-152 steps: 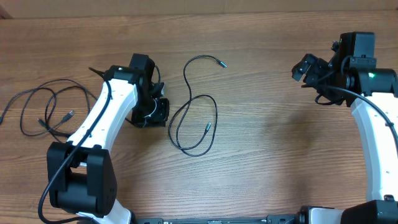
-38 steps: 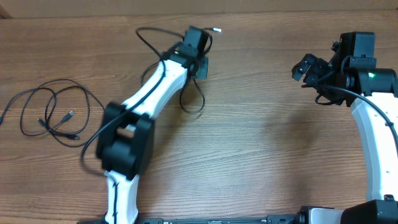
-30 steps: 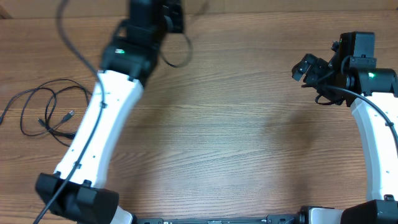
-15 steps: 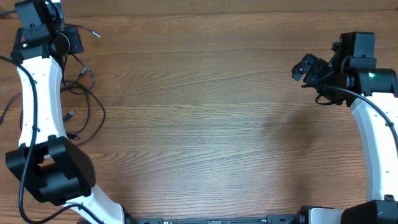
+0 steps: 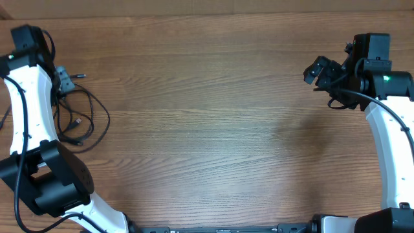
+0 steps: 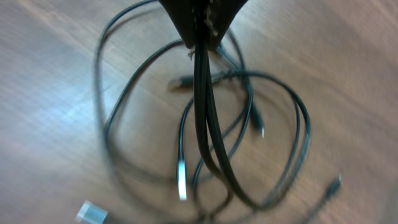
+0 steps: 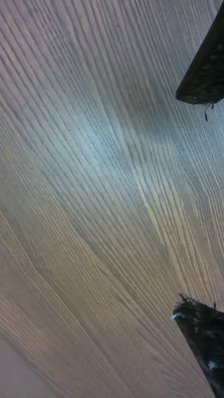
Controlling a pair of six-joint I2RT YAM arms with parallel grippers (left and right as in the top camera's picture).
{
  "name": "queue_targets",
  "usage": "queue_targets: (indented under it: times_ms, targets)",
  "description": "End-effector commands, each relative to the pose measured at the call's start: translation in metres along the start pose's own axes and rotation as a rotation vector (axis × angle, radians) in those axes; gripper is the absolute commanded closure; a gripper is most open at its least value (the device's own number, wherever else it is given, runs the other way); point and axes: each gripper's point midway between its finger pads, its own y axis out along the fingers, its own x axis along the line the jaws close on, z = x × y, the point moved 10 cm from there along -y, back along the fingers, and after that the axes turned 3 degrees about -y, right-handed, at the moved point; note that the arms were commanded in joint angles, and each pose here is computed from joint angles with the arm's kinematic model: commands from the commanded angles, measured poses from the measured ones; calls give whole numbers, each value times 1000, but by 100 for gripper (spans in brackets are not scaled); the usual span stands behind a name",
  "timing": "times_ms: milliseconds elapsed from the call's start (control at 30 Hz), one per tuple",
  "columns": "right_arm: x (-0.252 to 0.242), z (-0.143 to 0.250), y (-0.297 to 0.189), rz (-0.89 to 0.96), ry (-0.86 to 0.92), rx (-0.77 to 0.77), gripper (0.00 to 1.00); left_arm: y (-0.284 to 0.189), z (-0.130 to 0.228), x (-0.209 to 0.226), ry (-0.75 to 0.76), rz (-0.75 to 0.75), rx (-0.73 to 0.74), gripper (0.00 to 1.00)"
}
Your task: Untangle cables
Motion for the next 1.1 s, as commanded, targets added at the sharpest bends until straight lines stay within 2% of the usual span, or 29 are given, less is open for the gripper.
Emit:
queue_targets:
  times_ms: [0, 33, 133, 300, 333, 367, 400, 433, 467, 500, 567, 733, 900, 1067]
  targets:
    - [0, -1, -3, -3, 5, -10, 0, 37, 21, 14, -57, -91, 64, 88]
    - [0, -1, -3, -3, 5, -10, 0, 49, 26, 20, -66, -126, 65, 83]
    - [0, -1, -3, -3, 5, -10, 0, 62, 24, 31, -113, -137, 35, 80]
    - [0, -1, -3, -3, 5, -10, 0, 63, 15, 27, -145, -35, -10, 76]
    - [0, -1, -3, -3, 5, -10, 0, 63, 15, 24, -145, 7, -3, 63]
    - [0, -1, -3, -3, 5, -10, 0, 63, 15, 21, -145, 57, 6, 45]
    - [0, -1, -3, -3, 5, -10, 0, 62, 14, 10, -94, 195, 16, 34]
    - [0, -1, -3, -3, 5, -10, 0, 61, 14, 6, -58, 262, 16, 31]
    - [0, -1, -3, -3, 5, -10, 0, 58, 14, -4, 9, 387, 13, 22]
    - [0, -1, -3, -3, 4, -10, 0, 54, 15, -14, 65, 495, 14, 0]
    - [0, -1, -3, -3, 5, -10, 0, 45, 21, -40, 185, 587, 7, 0]
    - [0, -1, -3, -3, 4, -10, 0, 25, 40, -99, 357, 636, -2, 0]
    - [0, -1, -3, -3, 5, -10, 0, 16, 53, -121, 419, 654, 16, 0]
    - [0, -1, -3, -3, 5, -10, 0, 16, 53, -121, 420, 655, 14, 1]
